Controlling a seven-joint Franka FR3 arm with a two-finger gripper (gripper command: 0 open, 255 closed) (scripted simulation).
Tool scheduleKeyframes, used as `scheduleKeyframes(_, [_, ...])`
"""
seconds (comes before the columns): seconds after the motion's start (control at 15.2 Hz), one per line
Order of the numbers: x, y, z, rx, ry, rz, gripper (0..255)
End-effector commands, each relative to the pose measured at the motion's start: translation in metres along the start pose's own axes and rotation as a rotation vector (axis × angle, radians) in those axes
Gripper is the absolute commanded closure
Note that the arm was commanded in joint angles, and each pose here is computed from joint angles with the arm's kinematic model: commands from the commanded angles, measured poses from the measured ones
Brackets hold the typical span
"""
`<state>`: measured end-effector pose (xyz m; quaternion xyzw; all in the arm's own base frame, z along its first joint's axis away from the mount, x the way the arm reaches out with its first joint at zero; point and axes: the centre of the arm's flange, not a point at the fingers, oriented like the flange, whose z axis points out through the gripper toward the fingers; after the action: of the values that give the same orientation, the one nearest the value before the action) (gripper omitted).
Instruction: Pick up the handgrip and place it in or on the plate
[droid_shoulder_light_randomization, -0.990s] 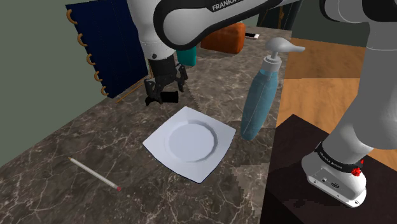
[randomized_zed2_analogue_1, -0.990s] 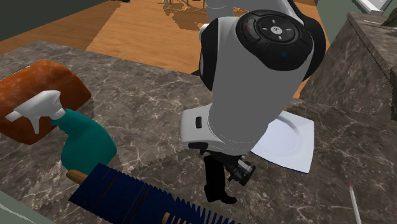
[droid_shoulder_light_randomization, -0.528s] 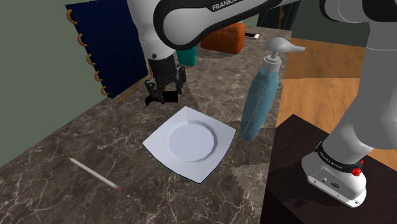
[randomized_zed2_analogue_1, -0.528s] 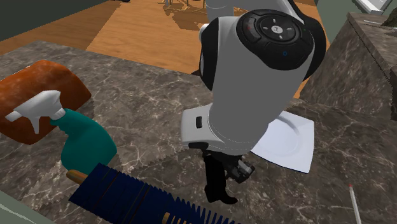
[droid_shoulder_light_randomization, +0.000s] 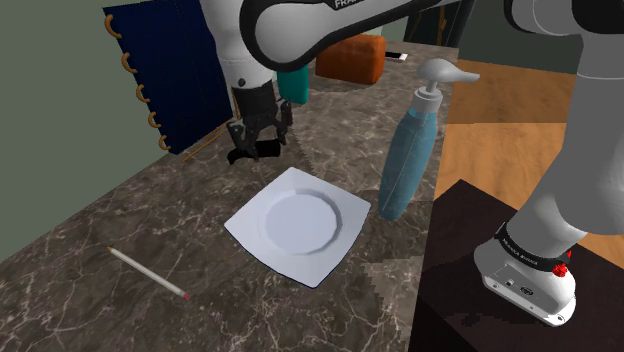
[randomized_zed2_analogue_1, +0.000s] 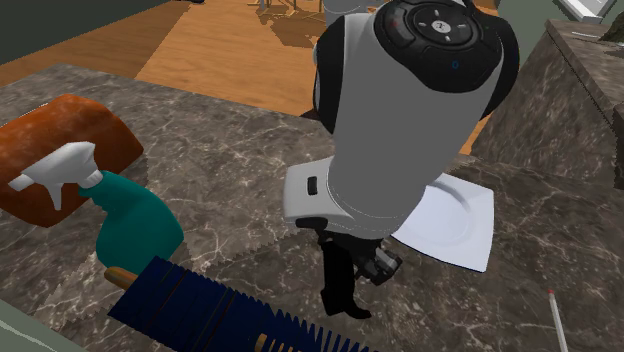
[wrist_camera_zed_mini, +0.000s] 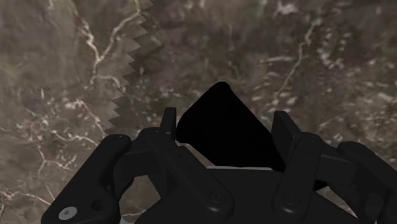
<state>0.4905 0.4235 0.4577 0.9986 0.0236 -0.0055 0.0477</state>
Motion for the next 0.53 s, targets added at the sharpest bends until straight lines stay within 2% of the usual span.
scheduleKeyframes(0.0, [0.000, 0.001, -0.011, 0.000, 0.000, 0.000, 255])
scheduleKeyframes(0.46, [0.000, 0.004, -0.048, 0.000, 0.000, 0.000, 255])
